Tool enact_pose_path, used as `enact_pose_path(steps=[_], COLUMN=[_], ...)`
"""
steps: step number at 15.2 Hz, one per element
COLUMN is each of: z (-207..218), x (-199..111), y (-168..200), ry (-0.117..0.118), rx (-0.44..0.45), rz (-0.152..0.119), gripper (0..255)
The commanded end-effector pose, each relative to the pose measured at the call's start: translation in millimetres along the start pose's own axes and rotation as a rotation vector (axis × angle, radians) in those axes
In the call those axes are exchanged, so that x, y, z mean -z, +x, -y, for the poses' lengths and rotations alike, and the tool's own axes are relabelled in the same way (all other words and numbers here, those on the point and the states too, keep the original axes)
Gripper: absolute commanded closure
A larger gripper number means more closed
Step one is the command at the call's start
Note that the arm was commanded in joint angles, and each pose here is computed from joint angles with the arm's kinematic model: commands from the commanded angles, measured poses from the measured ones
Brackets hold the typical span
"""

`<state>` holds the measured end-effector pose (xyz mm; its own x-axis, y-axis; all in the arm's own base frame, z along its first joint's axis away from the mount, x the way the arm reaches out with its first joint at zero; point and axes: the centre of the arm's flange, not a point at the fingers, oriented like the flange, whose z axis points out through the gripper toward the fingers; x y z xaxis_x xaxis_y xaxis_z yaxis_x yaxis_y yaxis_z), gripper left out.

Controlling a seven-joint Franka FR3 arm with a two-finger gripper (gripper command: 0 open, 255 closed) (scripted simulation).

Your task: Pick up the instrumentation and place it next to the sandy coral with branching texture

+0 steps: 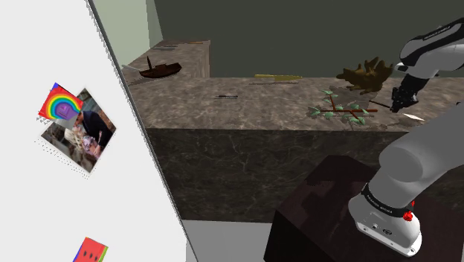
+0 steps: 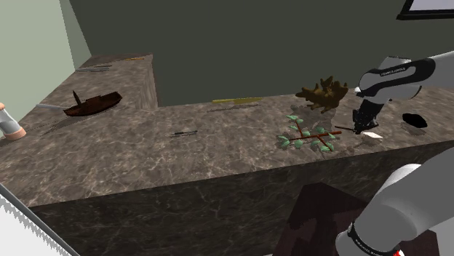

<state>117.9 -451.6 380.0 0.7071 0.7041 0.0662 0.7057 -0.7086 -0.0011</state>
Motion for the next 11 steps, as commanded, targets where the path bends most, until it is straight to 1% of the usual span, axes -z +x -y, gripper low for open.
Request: enact_pose_path(steps=[1, 5, 11], z=[2.2, 2.1, 2.2], x=[-11.5, -29.5, -29.5], y=[-0.7, -1.9, -1.9], ry=[-0.001, -0.001, -0.001], rx=[0.000, 0.000, 0.000], rz=[0.000, 0.000, 0.000], gripper=[255, 255, 255])
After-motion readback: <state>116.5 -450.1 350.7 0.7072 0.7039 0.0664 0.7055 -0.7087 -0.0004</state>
